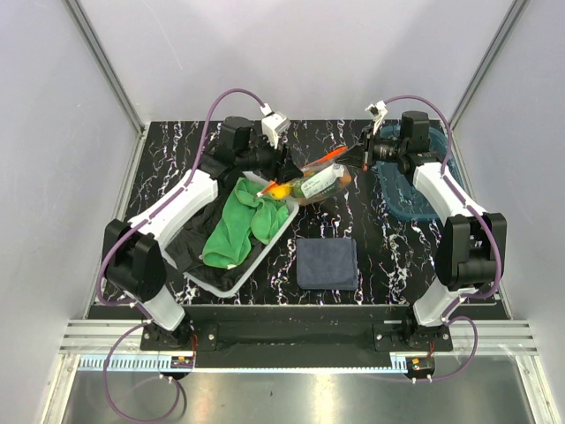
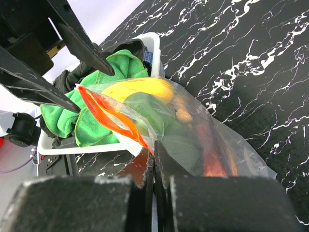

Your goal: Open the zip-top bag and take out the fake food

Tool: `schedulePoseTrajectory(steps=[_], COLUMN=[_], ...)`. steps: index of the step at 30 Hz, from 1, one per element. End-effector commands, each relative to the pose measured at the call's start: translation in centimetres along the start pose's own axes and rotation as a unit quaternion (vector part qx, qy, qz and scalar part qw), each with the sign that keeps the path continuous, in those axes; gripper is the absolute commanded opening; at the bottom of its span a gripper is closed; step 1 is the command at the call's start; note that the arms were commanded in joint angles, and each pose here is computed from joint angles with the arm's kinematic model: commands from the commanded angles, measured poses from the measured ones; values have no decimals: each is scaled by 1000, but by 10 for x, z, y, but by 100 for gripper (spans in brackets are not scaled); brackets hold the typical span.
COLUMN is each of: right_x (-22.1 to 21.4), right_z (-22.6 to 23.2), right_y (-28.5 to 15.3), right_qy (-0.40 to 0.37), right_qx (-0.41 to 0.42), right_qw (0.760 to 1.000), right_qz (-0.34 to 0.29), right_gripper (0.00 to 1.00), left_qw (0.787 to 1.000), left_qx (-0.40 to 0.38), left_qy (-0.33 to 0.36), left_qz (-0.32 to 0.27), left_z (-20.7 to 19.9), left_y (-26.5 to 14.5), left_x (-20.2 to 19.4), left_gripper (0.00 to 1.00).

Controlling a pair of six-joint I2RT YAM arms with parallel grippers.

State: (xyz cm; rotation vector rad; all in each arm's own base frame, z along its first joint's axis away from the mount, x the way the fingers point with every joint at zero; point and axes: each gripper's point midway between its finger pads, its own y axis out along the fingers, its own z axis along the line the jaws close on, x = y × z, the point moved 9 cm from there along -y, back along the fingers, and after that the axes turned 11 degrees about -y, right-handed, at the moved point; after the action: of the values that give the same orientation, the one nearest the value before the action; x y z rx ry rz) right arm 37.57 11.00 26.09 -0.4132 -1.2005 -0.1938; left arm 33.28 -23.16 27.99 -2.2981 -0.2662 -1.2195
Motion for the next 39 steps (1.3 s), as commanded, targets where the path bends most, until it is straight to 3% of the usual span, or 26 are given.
schedulePoseTrajectory(steps=[1,17,19,21,22,24,28,29,32,37,39], right_x=[22,17,21,22,24,20,20,11,4,13,17], right_z=[14,16,15,14,8,12,18,25,42,69,80], right_y=[-6,-7,-6,-7,-7,-13,-25,-29,-39,-56,-57], right_qy=[-46,-25,-35,-14,10,70,212,260,329,377,391], right_qx=[14,14,1,-29,-85,-135,-233,-253,-280,-318,-298], right_qw=[998,999,999,999,996,988,948,930,896,866,869], right_qz=[-29,-27,-36,-35,-38,-20,39,66,102,80,57], right_gripper=[0,0,0,11,24,33,53,75,100,100,100], left_qw=[998,1000,1000,999,999,998,992,991,984,970,965], left_qx=[-37,9,-14,-27,-27,-16,-24,-31,-42,-40,-34], left_qy=[22,12,0,-21,-28,-55,-119,-130,-172,-232,-251], left_qz=[-42,-13,6,13,11,-2,-29,-32,-37,-56,-63], left_z=[-16,11,11,6,5,0,-14,-19,-30,-42,-44], left_y=[-2,26,33,33,32,28,26,28,34,41,42], left_x=[28,15,12,15,17,24,36,37,37,40,40], left_gripper=[59,43,24,0,0,0,0,0,0,0,0])
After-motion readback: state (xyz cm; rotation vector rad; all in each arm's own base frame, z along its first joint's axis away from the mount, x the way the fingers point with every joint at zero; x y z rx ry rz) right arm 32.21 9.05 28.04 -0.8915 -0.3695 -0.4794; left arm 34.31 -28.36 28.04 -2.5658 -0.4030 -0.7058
